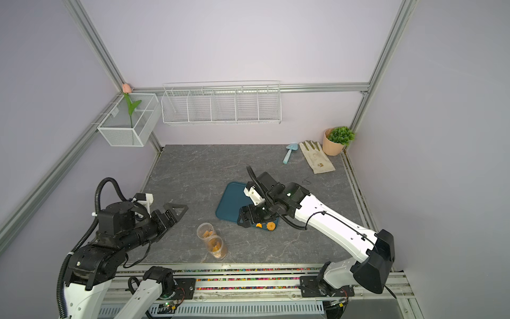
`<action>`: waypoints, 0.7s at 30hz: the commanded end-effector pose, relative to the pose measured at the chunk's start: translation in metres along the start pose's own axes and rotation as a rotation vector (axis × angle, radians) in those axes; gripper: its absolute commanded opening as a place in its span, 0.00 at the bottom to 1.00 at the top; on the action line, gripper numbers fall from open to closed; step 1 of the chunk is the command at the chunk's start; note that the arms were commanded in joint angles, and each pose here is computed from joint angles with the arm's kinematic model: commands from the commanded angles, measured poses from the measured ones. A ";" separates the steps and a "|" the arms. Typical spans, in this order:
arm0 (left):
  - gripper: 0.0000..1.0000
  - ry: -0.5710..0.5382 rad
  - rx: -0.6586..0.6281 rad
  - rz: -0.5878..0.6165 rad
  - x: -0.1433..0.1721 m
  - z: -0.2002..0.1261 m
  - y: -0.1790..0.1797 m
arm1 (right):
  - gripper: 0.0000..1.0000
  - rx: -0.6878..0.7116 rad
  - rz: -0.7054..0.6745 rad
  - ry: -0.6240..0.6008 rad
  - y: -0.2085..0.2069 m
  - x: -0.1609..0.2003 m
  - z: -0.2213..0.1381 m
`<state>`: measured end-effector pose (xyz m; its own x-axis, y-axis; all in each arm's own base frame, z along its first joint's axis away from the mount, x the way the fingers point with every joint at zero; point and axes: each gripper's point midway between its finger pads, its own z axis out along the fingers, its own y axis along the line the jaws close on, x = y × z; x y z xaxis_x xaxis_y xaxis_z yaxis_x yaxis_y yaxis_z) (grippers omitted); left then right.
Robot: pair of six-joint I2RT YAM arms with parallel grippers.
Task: Pour the cookies out of the jar
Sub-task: Pick up the jar from the center of the board.
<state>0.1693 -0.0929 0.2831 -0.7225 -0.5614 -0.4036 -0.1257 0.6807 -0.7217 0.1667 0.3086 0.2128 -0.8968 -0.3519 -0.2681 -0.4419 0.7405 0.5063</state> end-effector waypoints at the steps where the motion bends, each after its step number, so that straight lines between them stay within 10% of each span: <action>1: 1.00 0.008 -0.071 -0.001 0.001 0.004 0.014 | 0.88 0.006 -0.033 0.030 0.013 0.000 0.019; 21: 1.00 0.004 -0.129 0.062 0.004 -0.006 0.024 | 0.88 0.157 -0.303 0.252 0.081 0.040 0.095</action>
<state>0.1681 -0.0849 0.2686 -0.7352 -0.5310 -0.4213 -0.1526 0.7352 -0.6604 0.0947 0.4254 0.1747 -0.7245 -0.6561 -0.2111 -0.6775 0.6215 0.3934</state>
